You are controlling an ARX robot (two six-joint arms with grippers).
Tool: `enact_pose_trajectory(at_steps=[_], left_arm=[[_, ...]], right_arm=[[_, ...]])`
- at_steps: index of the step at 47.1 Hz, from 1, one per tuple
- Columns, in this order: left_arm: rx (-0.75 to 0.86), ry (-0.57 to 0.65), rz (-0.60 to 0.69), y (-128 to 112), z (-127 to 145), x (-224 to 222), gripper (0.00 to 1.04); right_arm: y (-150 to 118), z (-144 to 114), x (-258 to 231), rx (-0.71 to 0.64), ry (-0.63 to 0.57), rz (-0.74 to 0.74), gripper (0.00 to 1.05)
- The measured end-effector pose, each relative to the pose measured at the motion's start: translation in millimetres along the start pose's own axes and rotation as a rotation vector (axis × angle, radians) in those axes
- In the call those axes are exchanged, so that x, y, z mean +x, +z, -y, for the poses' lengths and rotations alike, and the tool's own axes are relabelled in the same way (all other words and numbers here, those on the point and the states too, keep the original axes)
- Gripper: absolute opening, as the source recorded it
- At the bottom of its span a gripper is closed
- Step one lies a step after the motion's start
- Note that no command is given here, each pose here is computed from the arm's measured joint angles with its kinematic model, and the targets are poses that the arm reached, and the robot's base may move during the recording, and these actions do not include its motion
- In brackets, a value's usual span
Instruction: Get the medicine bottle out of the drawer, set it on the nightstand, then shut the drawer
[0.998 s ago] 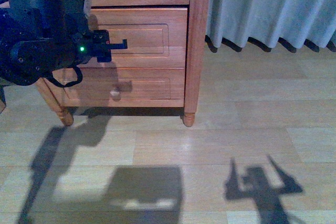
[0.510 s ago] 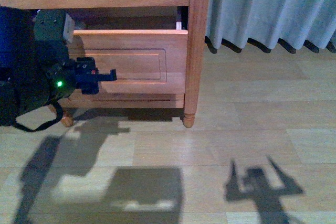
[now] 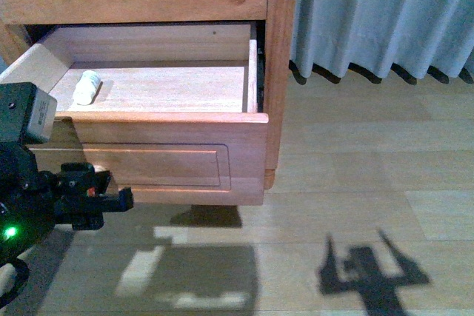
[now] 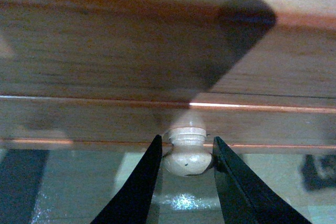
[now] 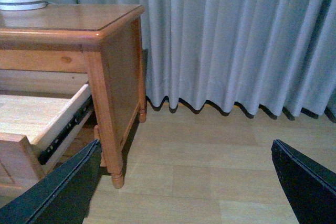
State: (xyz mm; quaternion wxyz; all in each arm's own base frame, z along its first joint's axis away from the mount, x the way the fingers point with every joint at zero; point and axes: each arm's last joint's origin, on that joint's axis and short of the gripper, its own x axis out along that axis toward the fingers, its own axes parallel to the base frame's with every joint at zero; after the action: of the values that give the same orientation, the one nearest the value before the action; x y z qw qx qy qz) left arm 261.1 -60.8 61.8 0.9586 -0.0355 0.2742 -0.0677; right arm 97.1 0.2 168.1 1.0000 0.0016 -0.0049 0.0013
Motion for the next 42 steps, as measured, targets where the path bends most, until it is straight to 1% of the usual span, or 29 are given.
enact_pose_trajectory(at_steps=[13,31,32,35,37,39,42], left_arm=[[-0.035,0.019,-0.003,-14,6,-22,0.25],[-0.084,0.015,0.002,-20,26,-32,0.25],[-0.089,0.014,-0.002,-20,26,-33,0.26],[-0.103,0.004,-0.017,-22,27,-35,0.38],[-0.102,-0.04,-0.05,-28,29,-39,0.45],[-0.095,-0.08,-0.08,-32,33,-41,0.55],[-0.102,-0.072,-0.073,-29,31,-42,0.68]], right_arm=[[0,0,0,0.0,0.0,0.0,0.98],[0,0,0,0.0,0.0,0.0,0.98],[0,0,0,0.0,0.0,0.0,0.98],[0,0,0,0.0,0.0,0.0,0.98],[0,0,0,0.0,0.0,0.0,0.98],[0,0,0,0.0,0.001,0.0,0.98],[0,0,0,0.0,0.0,0.0,0.98]])
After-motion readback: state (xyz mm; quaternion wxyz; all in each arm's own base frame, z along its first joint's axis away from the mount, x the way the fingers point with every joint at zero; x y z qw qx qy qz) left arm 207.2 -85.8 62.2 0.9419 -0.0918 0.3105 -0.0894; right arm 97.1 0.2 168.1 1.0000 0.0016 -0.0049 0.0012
